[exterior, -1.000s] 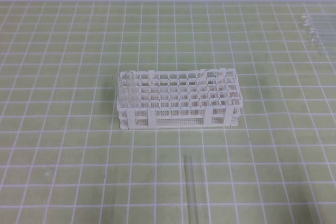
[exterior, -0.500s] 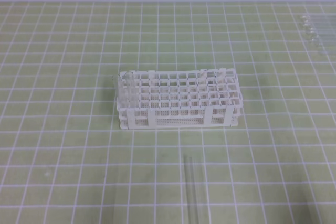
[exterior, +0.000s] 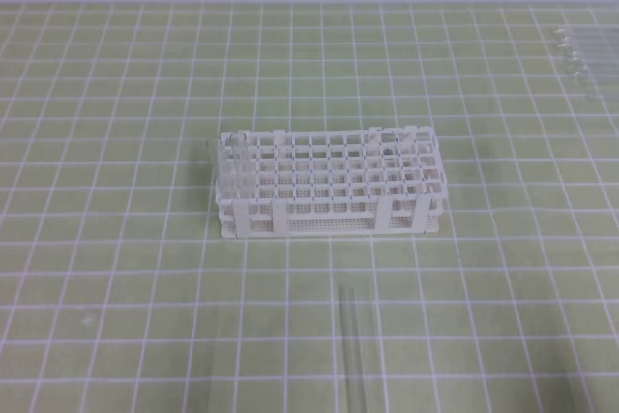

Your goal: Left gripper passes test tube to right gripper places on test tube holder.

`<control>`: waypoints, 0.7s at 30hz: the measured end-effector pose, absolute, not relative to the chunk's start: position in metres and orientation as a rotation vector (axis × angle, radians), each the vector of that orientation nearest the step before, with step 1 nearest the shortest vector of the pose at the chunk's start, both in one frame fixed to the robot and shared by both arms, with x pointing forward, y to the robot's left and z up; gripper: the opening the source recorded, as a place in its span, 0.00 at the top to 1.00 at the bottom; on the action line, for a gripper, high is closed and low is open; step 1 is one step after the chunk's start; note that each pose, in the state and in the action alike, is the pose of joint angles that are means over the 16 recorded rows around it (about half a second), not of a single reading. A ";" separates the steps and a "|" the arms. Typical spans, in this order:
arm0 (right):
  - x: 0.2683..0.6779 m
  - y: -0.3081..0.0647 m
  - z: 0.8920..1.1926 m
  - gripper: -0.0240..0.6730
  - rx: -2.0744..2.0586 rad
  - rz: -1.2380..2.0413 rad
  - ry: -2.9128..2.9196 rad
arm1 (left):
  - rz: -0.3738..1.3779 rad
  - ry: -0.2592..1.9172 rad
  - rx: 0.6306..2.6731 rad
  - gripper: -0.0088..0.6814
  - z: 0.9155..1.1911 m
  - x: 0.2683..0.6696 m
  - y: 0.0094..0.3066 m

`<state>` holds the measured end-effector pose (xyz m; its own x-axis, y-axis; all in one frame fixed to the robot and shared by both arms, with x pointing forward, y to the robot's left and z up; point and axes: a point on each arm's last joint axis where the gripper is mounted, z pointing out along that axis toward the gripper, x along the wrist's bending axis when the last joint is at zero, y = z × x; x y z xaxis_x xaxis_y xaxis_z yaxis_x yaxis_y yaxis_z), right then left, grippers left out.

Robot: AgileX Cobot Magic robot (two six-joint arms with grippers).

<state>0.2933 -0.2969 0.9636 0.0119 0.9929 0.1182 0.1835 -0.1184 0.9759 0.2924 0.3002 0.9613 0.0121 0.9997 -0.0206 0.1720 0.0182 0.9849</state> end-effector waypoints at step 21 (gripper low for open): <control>0.293 -0.297 0.964 0.99 1.435 1.203 1.286 | 0.852 1.234 0.640 0.99 0.999 0.292 0.304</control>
<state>0.2933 -0.2969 0.9636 0.0117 0.9930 0.1175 0.1835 -0.1176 0.9759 0.2920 0.3040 0.9993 0.1037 0.8364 -0.5383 -0.2072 0.5475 0.8108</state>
